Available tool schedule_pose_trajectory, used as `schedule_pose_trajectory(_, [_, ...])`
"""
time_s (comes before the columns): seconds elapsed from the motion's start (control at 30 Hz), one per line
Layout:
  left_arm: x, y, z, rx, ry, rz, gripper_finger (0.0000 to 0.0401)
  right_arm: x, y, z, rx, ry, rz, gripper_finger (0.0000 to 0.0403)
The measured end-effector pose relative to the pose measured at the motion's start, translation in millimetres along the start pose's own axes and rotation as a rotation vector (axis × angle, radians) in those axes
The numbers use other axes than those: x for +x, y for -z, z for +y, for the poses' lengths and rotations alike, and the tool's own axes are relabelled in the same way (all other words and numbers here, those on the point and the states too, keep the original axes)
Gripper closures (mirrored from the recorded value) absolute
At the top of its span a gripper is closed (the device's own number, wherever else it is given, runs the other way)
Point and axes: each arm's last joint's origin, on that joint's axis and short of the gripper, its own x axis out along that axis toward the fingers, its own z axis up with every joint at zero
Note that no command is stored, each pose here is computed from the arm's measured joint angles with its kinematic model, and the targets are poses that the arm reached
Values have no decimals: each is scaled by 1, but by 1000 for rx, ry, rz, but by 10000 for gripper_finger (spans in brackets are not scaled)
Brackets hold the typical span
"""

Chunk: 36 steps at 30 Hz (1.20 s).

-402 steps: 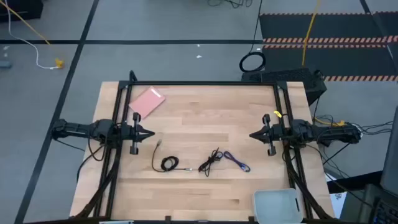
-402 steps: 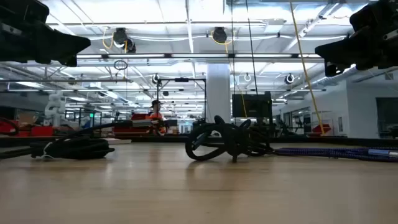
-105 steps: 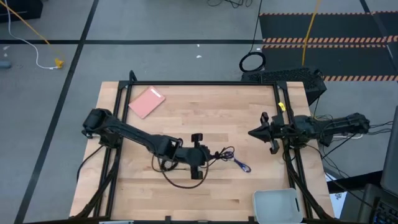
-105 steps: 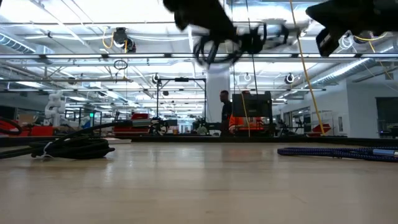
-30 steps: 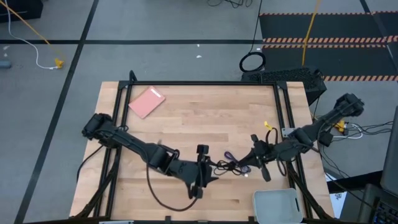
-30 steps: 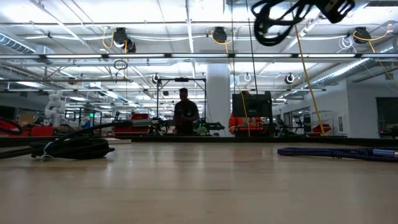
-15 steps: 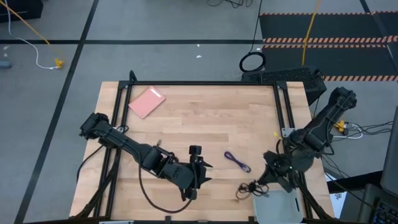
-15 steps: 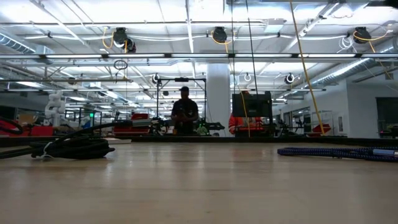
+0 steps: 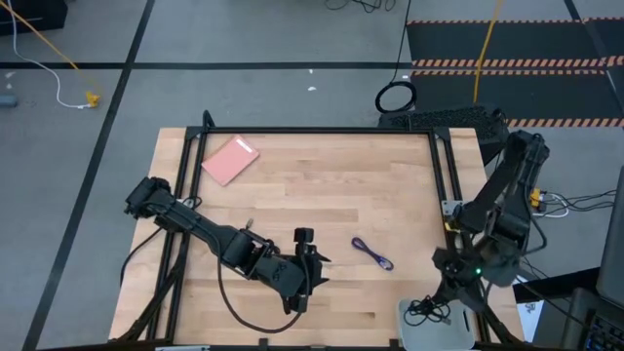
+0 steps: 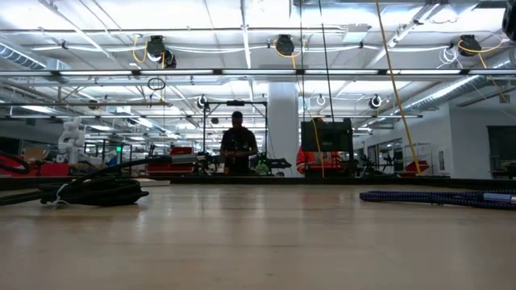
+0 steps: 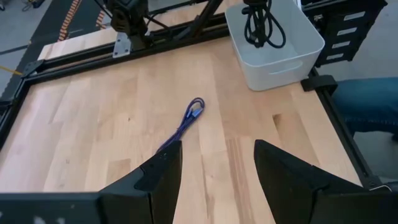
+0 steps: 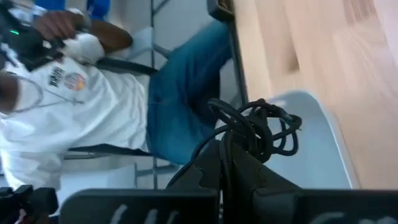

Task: Pick and place USB-C Cables
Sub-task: Put the right black charger cable into the bin, then put the violet charger cable into the bin

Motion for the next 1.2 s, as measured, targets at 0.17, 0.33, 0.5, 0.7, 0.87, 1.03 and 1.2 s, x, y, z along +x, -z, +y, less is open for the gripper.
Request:
schedule_pose_trajectory(0.17, [0, 0, 0, -13, 0, 4, 199, 8, 8, -1, 16, 57, 13, 403])
schedule_pose_trajectory(0.33, [0, 0, 0, -16, 0, 3, 199, 21, 15, -2, -4, 108, 36, 403])
schedule_pose_trajectory(0.5, [1, 0, 1, -20, -2, -2, 199, 34, 22, -3, -26, 159, 60, 403])
schedule_pose_trajectory(0.7, [1, 0, 1, -20, -2, -2, 199, 48, 25, -6, -64, 216, 71, 396])
schedule_pose_trajectory(0.87, [1, 0, 1, -19, -2, -1, 199, 57, 28, -8, -94, 255, 85, 364])
schedule_pose_trajectory(1.03, [1, 0, 2, -16, -3, -1, 199, 60, 32, -11, -84, 276, 168, 315])
schedule_pose_trajectory(1.2, [3, 0, 5, -20, -10, 0, 199, 56, 33, -10, -33, 265, 224, 264])
